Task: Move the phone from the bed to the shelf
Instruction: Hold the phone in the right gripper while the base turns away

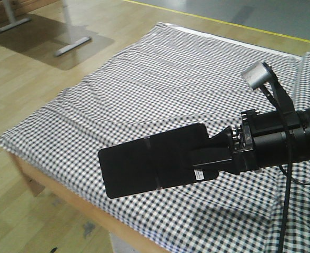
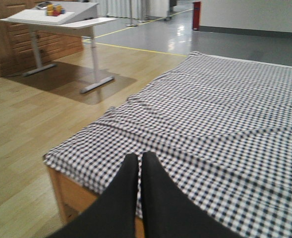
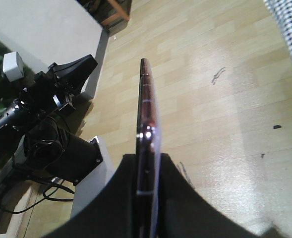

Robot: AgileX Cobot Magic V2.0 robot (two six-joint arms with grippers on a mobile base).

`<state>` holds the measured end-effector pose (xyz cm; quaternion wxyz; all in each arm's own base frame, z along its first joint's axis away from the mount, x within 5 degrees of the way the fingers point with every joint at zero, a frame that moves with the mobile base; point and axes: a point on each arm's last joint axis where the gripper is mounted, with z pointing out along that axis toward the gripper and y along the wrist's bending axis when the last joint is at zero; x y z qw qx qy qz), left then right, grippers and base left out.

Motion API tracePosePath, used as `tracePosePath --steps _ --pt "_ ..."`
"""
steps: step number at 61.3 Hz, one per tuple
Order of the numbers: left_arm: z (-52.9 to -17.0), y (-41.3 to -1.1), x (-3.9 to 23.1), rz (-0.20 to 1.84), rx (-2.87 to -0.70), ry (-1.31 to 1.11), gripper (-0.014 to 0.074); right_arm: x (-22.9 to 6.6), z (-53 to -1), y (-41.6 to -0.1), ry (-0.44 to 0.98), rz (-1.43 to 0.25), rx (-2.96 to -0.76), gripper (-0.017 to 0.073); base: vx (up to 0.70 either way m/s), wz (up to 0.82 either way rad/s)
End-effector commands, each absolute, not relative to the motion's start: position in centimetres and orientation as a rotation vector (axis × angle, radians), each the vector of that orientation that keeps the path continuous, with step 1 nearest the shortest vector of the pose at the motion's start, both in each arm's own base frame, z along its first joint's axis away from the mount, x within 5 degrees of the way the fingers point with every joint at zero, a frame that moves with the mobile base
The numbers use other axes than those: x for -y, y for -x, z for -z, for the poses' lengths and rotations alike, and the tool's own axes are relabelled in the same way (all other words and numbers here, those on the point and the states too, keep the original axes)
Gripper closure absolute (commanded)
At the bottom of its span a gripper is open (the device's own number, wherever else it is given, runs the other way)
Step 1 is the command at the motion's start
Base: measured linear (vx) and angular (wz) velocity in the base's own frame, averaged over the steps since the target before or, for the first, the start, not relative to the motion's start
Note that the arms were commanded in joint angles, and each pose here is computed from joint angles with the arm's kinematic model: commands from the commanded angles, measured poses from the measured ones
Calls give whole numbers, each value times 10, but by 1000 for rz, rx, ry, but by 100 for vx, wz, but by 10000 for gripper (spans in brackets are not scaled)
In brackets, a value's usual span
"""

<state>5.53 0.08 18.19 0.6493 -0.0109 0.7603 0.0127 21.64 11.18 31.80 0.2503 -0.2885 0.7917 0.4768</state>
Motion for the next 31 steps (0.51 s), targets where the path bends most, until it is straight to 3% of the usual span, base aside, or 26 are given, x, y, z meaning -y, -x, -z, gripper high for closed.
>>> tracePosePath --steps 1,31 --pt "-188 -56 -2 -31 -1651 39 593 -114 -341 -207 801 -1412 -2041 561 -11 42" --pt "-188 -56 -2 -31 -1651 39 593 -114 -341 -207 801 -1412 -2041 561 -11 45"
